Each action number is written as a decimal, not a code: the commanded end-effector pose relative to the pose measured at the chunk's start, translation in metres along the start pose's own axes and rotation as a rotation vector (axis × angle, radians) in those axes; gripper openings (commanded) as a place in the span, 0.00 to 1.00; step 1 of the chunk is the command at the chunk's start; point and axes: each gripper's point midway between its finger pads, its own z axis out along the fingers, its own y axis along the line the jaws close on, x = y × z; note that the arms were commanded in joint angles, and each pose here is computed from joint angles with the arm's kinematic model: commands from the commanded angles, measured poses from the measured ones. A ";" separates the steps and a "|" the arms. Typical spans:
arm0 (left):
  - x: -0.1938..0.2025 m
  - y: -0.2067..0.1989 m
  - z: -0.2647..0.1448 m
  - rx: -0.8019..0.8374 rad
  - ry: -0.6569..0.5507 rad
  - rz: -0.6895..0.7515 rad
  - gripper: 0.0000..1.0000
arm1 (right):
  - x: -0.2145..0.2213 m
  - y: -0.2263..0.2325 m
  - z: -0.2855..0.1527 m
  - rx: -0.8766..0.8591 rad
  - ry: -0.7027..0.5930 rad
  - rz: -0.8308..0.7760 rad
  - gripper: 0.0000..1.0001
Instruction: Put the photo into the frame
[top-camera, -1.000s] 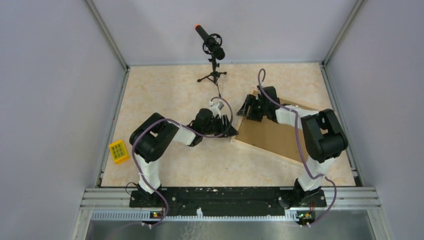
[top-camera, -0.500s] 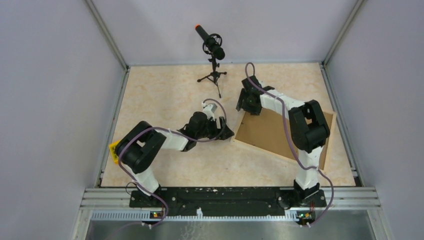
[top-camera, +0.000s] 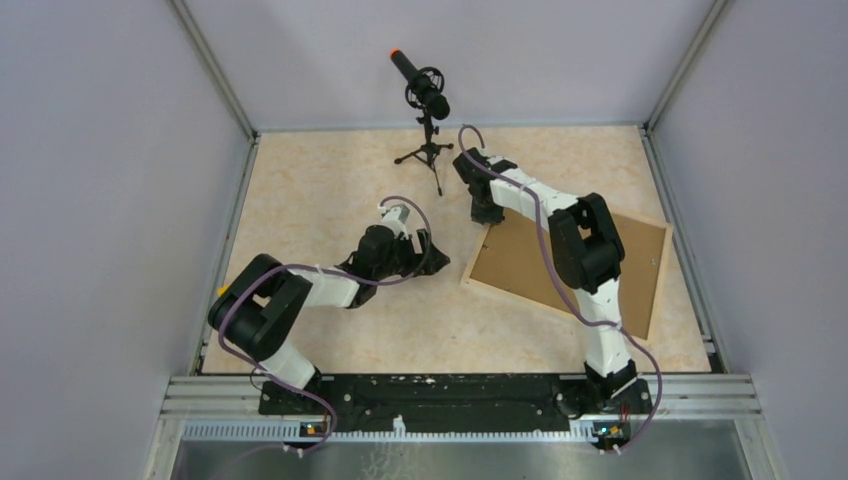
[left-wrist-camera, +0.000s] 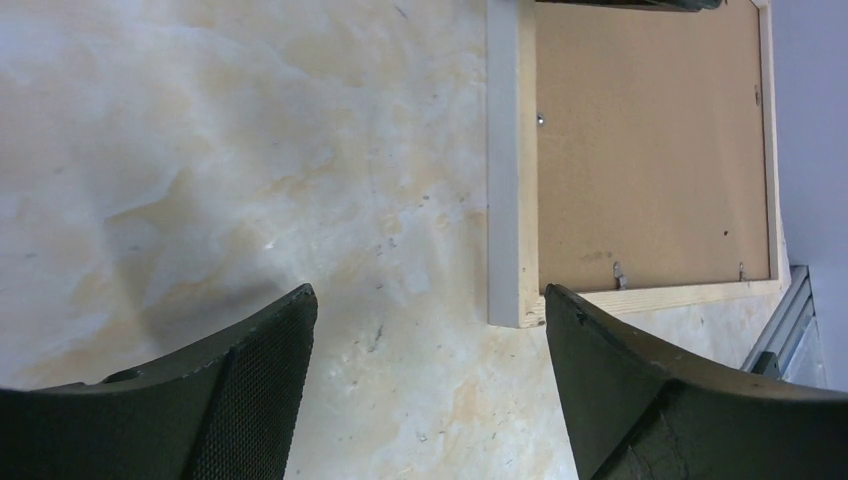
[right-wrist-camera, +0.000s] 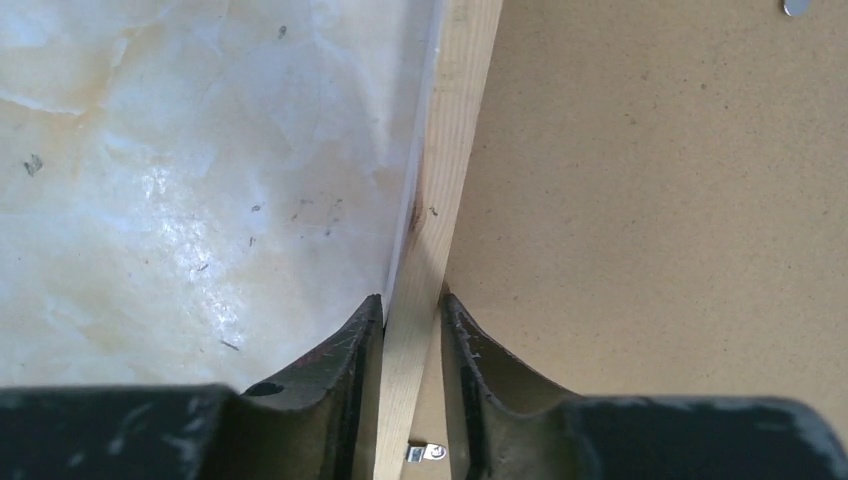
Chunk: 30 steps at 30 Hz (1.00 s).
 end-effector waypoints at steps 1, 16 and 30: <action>-0.020 -0.006 -0.010 0.039 -0.074 -0.017 0.88 | 0.057 -0.008 0.035 0.037 0.175 -0.092 0.22; -0.024 -0.003 -0.015 0.050 -0.082 -0.042 0.88 | 0.050 0.004 0.002 -0.134 0.185 -0.245 0.00; -0.030 0.005 -0.023 0.044 -0.109 -0.074 0.88 | 0.063 -0.011 -0.036 -0.341 -0.013 -0.705 0.00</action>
